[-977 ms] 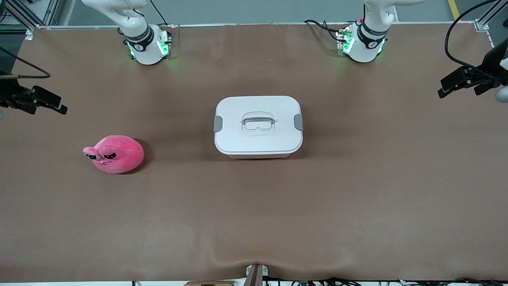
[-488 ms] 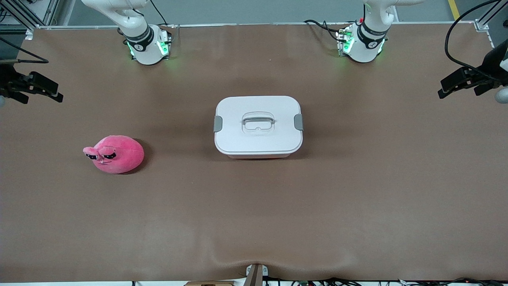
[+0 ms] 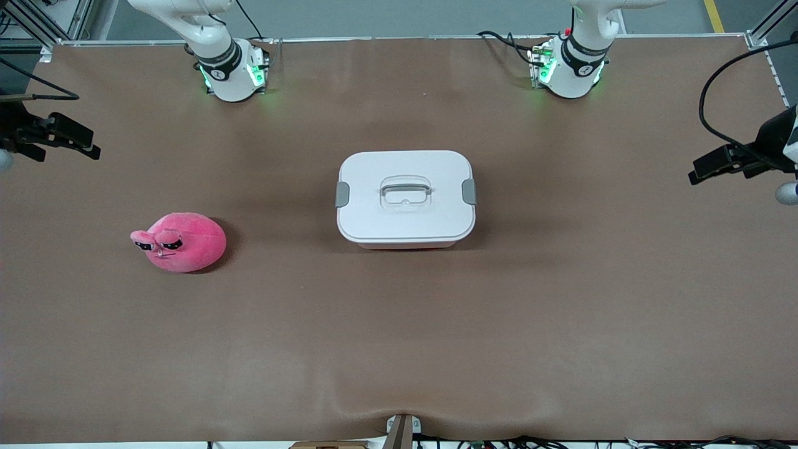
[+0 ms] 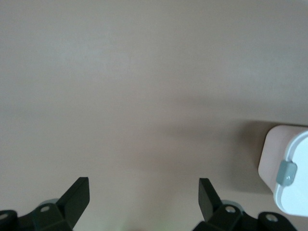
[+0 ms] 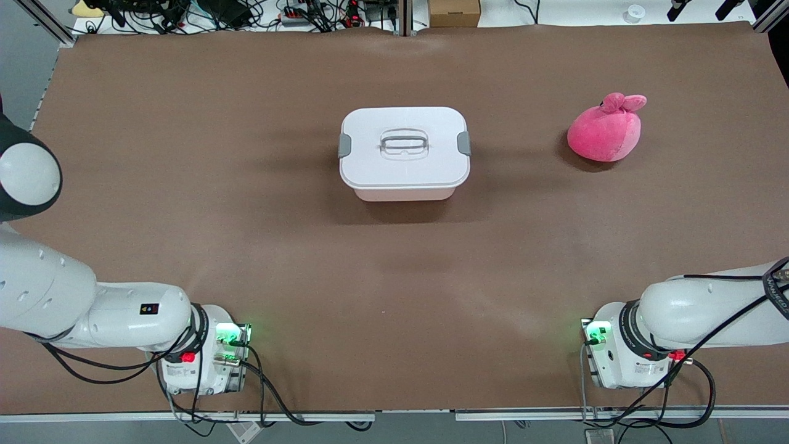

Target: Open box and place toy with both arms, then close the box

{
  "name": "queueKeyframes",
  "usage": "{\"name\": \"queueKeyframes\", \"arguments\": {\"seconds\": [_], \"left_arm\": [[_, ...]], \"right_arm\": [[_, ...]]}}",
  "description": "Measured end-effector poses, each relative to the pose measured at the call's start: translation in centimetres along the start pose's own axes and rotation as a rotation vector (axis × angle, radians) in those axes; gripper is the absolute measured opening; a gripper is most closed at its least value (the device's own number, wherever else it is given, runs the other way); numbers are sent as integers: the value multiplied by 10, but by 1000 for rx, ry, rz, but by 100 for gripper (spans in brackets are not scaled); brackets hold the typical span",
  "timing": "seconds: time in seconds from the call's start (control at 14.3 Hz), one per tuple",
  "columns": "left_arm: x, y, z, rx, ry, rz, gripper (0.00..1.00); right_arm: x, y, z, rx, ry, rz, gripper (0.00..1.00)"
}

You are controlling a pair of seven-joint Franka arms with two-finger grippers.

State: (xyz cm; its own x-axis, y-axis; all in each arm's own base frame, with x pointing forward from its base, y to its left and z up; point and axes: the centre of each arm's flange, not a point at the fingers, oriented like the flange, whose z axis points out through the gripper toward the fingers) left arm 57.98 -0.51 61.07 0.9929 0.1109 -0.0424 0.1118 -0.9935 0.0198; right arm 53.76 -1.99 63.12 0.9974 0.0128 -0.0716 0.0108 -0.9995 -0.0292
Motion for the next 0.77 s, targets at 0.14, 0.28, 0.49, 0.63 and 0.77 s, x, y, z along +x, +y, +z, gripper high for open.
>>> {"name": "queueKeyframes", "arguments": {"seconds": [0.14, 0.28, 0.49, 0.63, 0.77], "left_arm": [[5, 1, 1, -2, 9, -1, 100], [7, 7, 3, -13, 11, -18, 100], [9, 26, 10, -65, -9, -107, 100], [10, 45, 18, -72, -25, -167, 100], [8, 63, 21, -86, -37, -228, 100]], "right_arm": [[7, 4, 14, 1, -26, 6, 100], [20, 5, 35, 2, -61, 6, 100], [52, 8, 83, 1, -97, 8, 100], [69, 10, 114, -1, -81, 6, 100], [73, 9, 136, -2, -77, -1, 100]]}}
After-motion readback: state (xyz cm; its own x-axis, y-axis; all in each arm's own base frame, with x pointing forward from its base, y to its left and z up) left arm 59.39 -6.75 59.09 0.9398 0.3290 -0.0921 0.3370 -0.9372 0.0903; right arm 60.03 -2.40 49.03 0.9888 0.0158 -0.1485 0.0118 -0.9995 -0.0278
